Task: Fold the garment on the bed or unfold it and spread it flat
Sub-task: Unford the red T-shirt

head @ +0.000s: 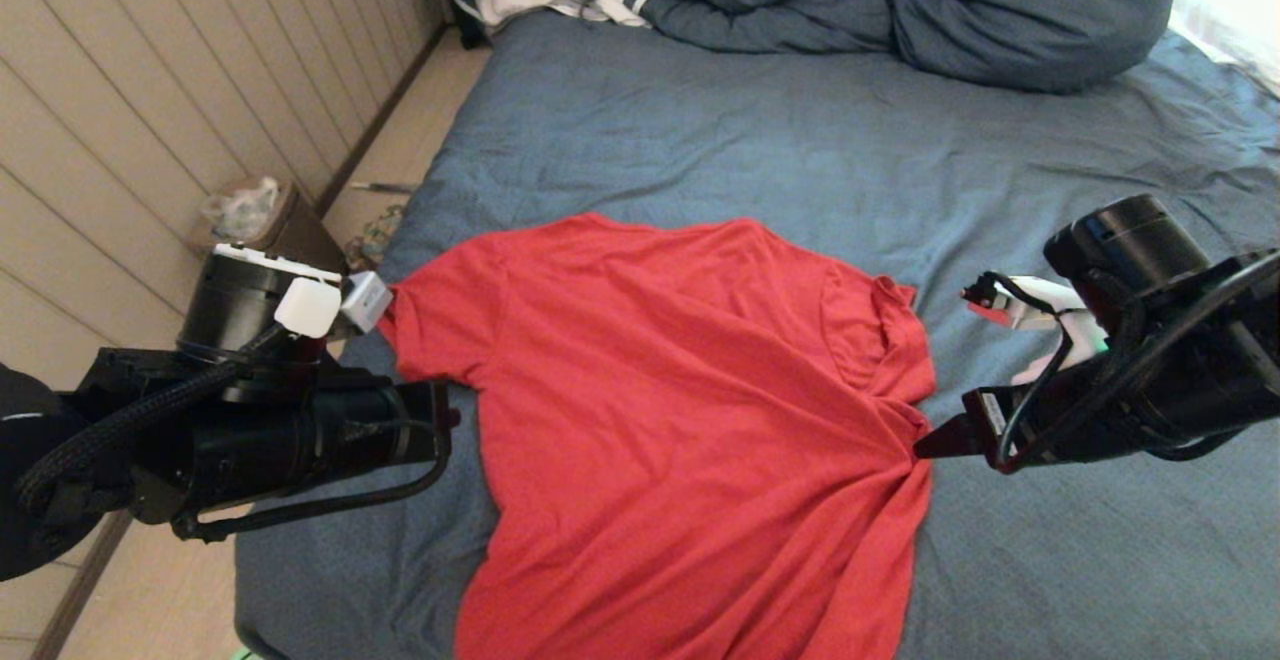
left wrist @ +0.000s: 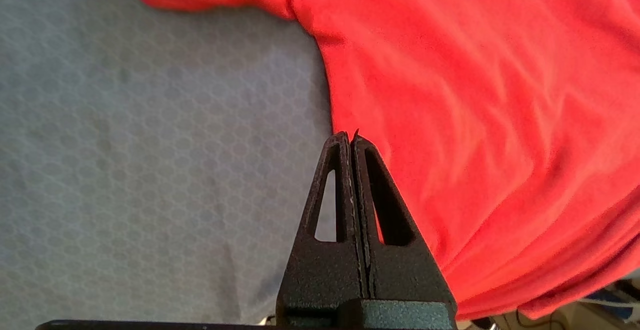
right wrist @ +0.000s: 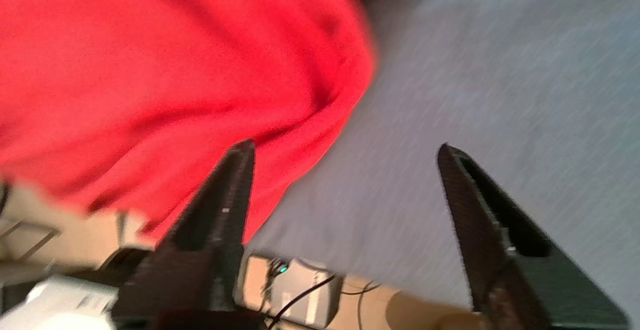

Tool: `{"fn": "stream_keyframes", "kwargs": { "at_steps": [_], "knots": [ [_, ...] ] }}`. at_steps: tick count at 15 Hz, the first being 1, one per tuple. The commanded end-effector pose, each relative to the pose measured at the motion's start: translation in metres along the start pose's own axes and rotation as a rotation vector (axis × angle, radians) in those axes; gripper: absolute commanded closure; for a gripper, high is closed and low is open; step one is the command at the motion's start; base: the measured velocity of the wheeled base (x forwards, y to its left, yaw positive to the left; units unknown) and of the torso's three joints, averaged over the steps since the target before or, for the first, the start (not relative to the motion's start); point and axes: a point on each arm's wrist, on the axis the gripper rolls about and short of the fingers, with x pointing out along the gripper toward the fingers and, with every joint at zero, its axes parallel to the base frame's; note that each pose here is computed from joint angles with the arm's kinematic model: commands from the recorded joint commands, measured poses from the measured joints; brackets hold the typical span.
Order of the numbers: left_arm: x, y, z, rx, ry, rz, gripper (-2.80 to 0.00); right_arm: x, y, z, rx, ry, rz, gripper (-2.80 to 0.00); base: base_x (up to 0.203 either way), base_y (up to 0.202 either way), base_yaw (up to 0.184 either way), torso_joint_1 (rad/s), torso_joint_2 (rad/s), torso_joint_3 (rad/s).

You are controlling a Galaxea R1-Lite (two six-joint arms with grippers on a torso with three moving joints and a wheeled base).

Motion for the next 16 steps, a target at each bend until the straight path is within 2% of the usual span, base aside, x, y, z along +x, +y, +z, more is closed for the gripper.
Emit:
{"fn": "stream_keyframes", "kwargs": {
  "at_steps": [1,4,5,8,10,16],
  "knots": [
    [0.002,0.001,-0.001,-0.005,0.008,0.004,0.0,-0.023,0.009,-0.019,-0.026,-0.026,0.062,-2.8,0.0,0.0,0.0,0.0,0.0,0.0],
    [0.003,0.001,-0.002,-0.007,0.012,0.003,0.0,-0.018,0.038,-0.04,-0.092,0.054,0.148,-2.8,0.0,0.0,0.0,0.0,0.0,0.0],
    [0.003,0.001,-0.003,-0.009,0.017,0.0,0.0,-0.015,0.045,-0.045,-0.107,0.077,0.163,0.0,0.0,0.0,0.0,0.0,0.0,0.0],
    [0.003,0.002,-0.006,-0.011,0.029,-0.008,0.0,-0.011,0.065,-0.063,-0.192,0.144,0.167,0.0,0.0,0.0,0.0,0.0,0.0,0.0],
    [0.003,0.002,-0.006,-0.012,0.03,-0.007,0.0,-0.006,0.072,-0.074,-0.245,0.213,0.134,0.0,0.0,0.0,0.0,0.0,0.0,0.0],
    [0.0,0.003,-0.008,-0.014,0.034,-0.014,0.0,0.023,0.099,-0.091,-0.354,0.325,0.061,0.0,0.0,0.0,0.0,0.0,0.0,0.0]
  ]
}}
